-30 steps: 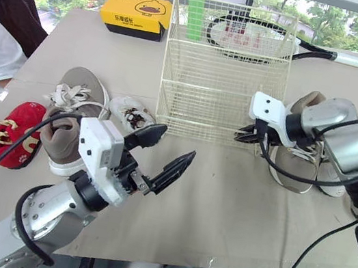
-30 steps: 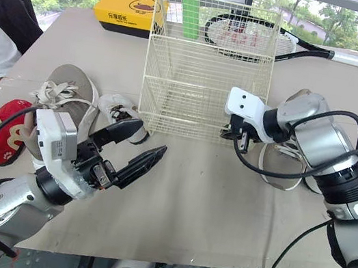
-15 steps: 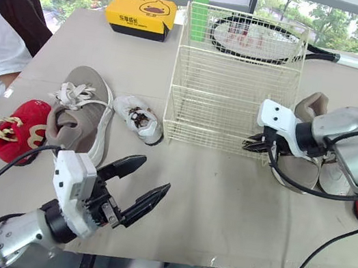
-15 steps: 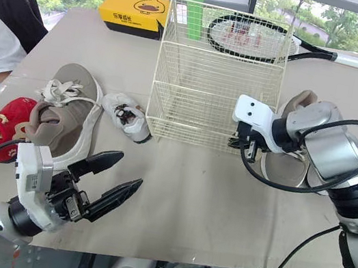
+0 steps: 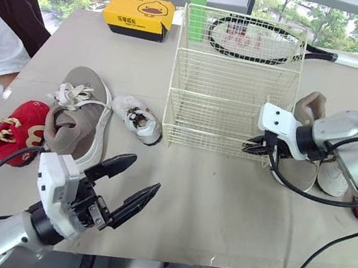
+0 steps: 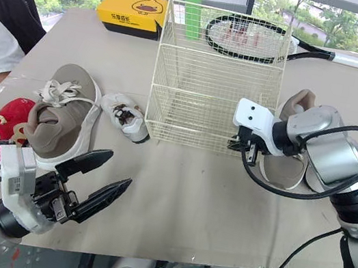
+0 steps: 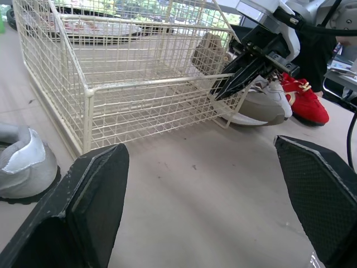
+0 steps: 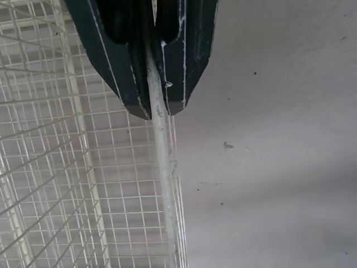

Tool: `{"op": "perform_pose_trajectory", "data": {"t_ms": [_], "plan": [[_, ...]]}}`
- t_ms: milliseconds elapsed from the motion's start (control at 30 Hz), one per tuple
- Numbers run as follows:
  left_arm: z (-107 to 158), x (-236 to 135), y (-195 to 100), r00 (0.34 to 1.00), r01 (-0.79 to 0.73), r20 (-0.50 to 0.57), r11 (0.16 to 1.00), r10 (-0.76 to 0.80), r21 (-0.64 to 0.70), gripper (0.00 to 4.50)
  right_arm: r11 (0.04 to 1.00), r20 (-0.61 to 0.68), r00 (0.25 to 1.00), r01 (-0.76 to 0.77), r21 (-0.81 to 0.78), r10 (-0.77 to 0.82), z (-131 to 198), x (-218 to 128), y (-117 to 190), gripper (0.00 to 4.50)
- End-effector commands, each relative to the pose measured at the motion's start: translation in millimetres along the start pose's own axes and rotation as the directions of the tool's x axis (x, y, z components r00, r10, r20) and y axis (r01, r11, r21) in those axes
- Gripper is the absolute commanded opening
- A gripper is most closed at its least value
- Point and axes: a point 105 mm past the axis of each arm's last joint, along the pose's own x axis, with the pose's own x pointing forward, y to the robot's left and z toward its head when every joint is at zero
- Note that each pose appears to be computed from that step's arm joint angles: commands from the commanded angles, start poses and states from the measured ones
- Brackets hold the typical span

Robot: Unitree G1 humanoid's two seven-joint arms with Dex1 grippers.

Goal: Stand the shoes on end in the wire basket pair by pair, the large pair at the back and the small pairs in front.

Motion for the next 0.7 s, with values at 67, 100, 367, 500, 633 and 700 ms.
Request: {"op": "perform_pose_trajectory", "data": {"t_ms": [67,100,367,500,633,700], "plan": [[6,-2,1,1.000,-0.014,0.023,1.000,0.013,0.026,4.50,0.999,0.020,1.000,-0.021,-0.044,0.022,3,-4,6,0.06],[6,-2,2,1.000,-0.021,0.023,0.999,0.020,0.025,4.50,0.998,0.032,0.999,-0.012,-0.054,0.014,4,-4,5,0.06],[-4,5,22,0.991,-0.126,0.034,0.992,0.126,-0.005,4.50,0.992,0.254,0.966,0.068,-0.109,-0.039,37,-14,-6,2.26],[-8,-12,39,0.961,-0.263,0.072,0.963,0.267,-0.058,4.50,0.988,0.398,0.915,0.109,-0.111,-0.056,55,-29,1,4.28],[-6,-48,69,0.844,-0.514,0.128,0.854,0.521,-0.083,4.50,0.990,0.573,0.819,0.098,-0.105,-0.021,76,-50,22,4.45],[-8,-68,81,0.772,-0.619,0.128,0.782,0.623,-0.075,4.50,0.993,0.611,0.791,0.046,-0.110,0.032,78,-54,39,4.45]]}}
